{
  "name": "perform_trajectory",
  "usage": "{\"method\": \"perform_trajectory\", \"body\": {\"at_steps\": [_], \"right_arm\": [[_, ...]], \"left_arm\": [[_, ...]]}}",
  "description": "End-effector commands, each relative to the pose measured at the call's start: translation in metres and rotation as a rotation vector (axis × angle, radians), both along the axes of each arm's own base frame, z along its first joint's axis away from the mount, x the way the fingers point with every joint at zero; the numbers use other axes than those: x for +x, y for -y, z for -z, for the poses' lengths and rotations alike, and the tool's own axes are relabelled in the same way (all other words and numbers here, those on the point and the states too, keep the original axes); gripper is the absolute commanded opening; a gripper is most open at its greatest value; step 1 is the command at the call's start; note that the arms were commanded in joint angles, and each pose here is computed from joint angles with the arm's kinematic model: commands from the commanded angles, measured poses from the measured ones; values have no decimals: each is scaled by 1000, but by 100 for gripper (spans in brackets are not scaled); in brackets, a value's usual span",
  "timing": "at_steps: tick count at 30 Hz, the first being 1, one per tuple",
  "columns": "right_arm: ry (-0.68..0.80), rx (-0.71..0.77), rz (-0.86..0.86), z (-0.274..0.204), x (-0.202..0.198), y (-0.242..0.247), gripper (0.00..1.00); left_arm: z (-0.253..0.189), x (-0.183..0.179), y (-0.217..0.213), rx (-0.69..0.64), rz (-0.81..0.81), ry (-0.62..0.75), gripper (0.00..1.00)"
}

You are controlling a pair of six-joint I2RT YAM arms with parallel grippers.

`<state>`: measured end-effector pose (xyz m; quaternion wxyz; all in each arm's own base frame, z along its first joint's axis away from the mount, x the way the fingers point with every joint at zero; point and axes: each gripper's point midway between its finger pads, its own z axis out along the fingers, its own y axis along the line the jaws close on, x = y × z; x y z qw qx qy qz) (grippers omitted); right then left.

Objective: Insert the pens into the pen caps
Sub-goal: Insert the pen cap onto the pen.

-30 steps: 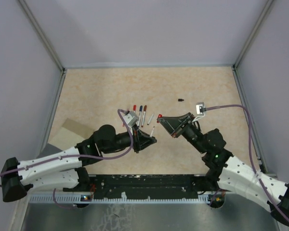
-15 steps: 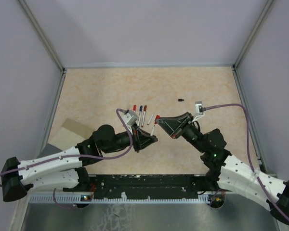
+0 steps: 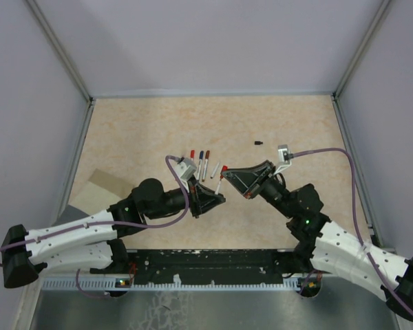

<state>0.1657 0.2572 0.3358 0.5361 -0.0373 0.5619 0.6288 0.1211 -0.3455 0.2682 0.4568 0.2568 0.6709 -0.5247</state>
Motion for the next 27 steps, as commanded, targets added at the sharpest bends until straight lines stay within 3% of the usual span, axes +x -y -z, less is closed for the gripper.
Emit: {"method": "perform_trajectory", "body": {"at_steps": [1,27], "right_arm": [[38,44,2,-15,-3,6,0],[9,24,-139,3,-23,-7,0]], "left_arm": [[-14,-4,-1,-47,12,24,0],[-17,-1,-5,-63,-19,30,0]]}}
